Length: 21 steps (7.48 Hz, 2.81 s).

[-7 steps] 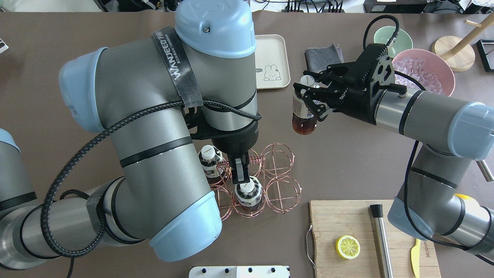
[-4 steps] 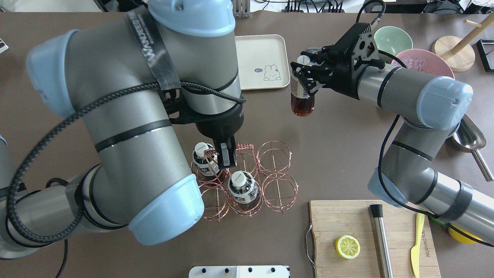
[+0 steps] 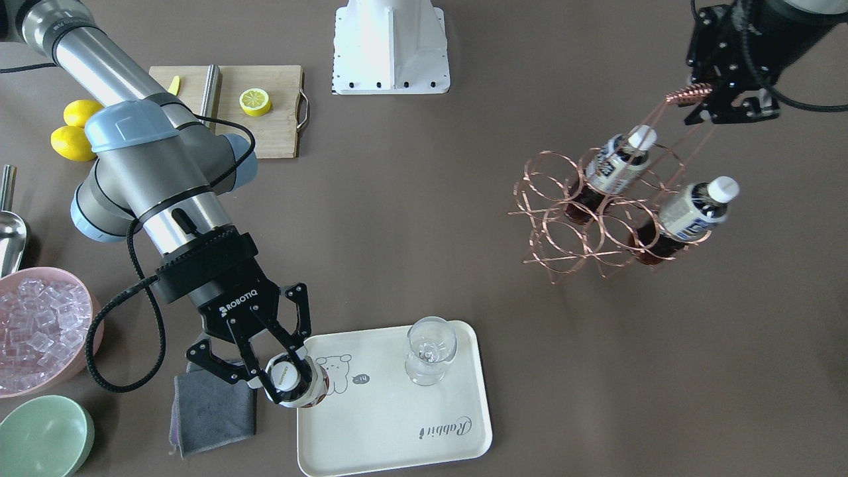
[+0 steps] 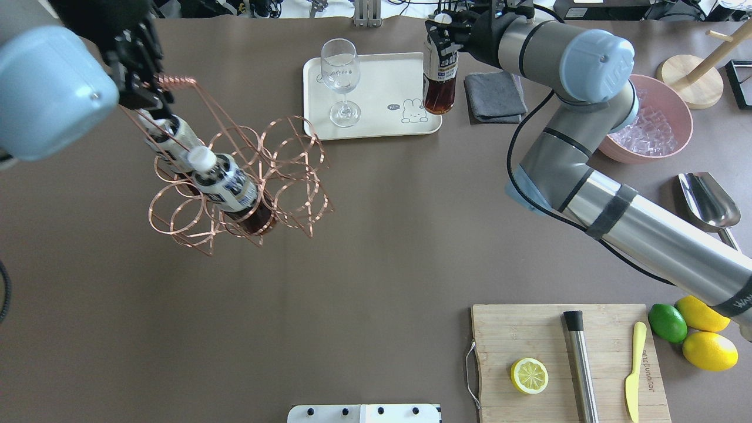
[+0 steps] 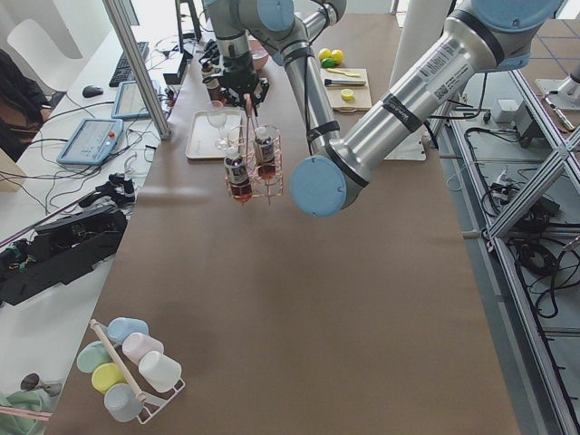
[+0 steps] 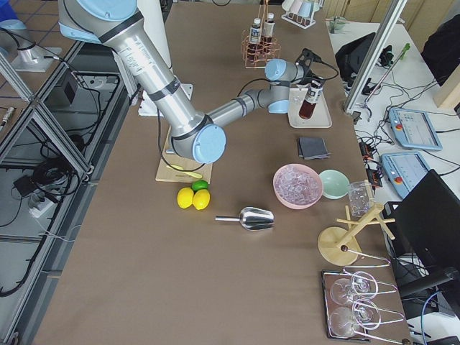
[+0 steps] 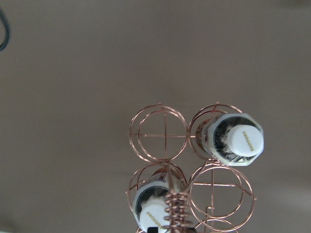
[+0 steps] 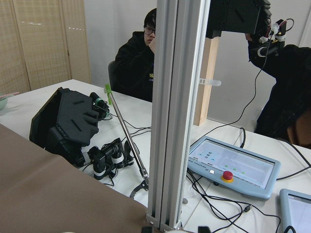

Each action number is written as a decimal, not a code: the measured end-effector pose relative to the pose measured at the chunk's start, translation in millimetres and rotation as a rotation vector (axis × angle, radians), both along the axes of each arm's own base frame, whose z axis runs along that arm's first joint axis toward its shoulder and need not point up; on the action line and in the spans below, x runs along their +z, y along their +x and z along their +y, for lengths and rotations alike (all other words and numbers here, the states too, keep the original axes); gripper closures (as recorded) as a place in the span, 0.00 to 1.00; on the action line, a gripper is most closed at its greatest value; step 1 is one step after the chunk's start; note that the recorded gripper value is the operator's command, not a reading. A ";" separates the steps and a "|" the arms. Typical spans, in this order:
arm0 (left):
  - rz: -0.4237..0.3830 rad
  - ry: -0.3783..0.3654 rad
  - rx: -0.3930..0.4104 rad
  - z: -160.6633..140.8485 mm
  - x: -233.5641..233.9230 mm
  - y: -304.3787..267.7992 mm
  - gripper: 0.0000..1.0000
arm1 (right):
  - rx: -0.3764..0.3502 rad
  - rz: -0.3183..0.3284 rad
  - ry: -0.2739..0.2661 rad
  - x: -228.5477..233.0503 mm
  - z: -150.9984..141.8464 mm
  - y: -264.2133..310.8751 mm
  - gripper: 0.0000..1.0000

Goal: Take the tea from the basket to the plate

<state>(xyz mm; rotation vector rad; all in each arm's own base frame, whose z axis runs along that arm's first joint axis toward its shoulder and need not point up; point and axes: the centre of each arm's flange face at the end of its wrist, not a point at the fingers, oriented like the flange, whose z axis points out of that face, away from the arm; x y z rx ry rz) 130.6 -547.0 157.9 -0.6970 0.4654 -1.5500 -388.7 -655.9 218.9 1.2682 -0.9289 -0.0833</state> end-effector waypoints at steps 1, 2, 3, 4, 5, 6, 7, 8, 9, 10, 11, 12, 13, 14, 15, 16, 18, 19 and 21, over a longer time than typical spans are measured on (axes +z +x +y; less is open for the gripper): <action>-0.009 0.030 0.063 -25.5 39.1 -36.7 1.00 | 0.048 -0.018 0.002 -3.0 -16.8 -3.5 1.00; -0.008 0.056 0.128 -51.6 70.3 -61.9 1.00 | 0.089 -0.040 0.015 0.1 -29.8 -9.1 1.00; -0.002 0.079 0.186 -76.3 100.3 -88.7 1.00 | 0.122 -0.067 0.027 4.6 -33.8 -19.1 1.00; -0.008 0.083 0.214 -107.3 136.4 -110.7 1.00 | 0.149 -0.096 0.033 9.7 -25.5 -37.9 1.00; -0.013 0.075 0.215 -135.7 173.7 -128.3 1.00 | 0.163 -0.115 0.035 15.7 -14.9 -55.2 1.00; -0.016 0.068 0.210 -152.5 201.7 -138.1 1.00 | 0.165 -0.126 0.037 21.6 -6.3 -66.1 1.00; -0.019 0.064 0.205 -165.9 226.5 -141.6 1.00 | 0.167 -0.135 0.040 31.8 2.9 -73.7 1.00; -0.026 0.062 0.202 -176.3 247.0 -141.8 0.60 | 0.166 -0.142 0.043 40.9 10.9 -79.6 1.00; -0.032 0.054 0.193 -180.6 260.5 -143.9 0.02 | 0.168 -0.147 0.044 46.4 18.7 -86.8 1.00; -0.045 0.043 0.186 -181.2 272.7 -145.4 0.01 | 0.170 -0.148 0.043 49.3 25.2 -93.7 1.00; -0.060 0.043 0.191 -181.7 278.5 -140.1 0.01 | 0.170 -0.148 0.041 51.0 29.0 -97.8 1.00; -0.069 0.041 0.199 -181.9 280.9 -132.4 0.01 | 0.169 -0.149 0.041 51.8 31.2 -100.0 1.00; -0.073 0.034 0.204 -180.7 280.8 -128.4 0.01 | 0.168 -0.149 0.041 52.8 32.5 -101.1 0.46; -0.074 0.029 0.203 -176.9 278.0 -131.2 0.01 | 0.165 -0.148 0.041 53.4 33.5 -101.7 0.00; -0.075 0.030 0.198 -165.4 282.4 -137.6 0.01 | 0.160 -0.142 0.039 55.8 35.3 -102.8 0.00; -0.075 0.043 0.183 -144.2 288.7 -150.9 0.01 | 0.157 -0.139 0.040 57.2 36.8 -102.8 0.00; -0.075 0.094 0.166 -78.8 298.6 -168.9 0.01 | 0.156 -0.142 0.044 57.4 40.0 -99.2 0.00; -0.068 0.134 0.196 -40.6 308.0 -173.6 0.01 | 0.154 -0.142 0.046 57.3 41.1 -98.7 0.00; -0.019 0.258 0.383 22.0 343.2 -183.1 0.01 | 0.138 -0.150 0.053 49.6 45.4 -95.9 0.00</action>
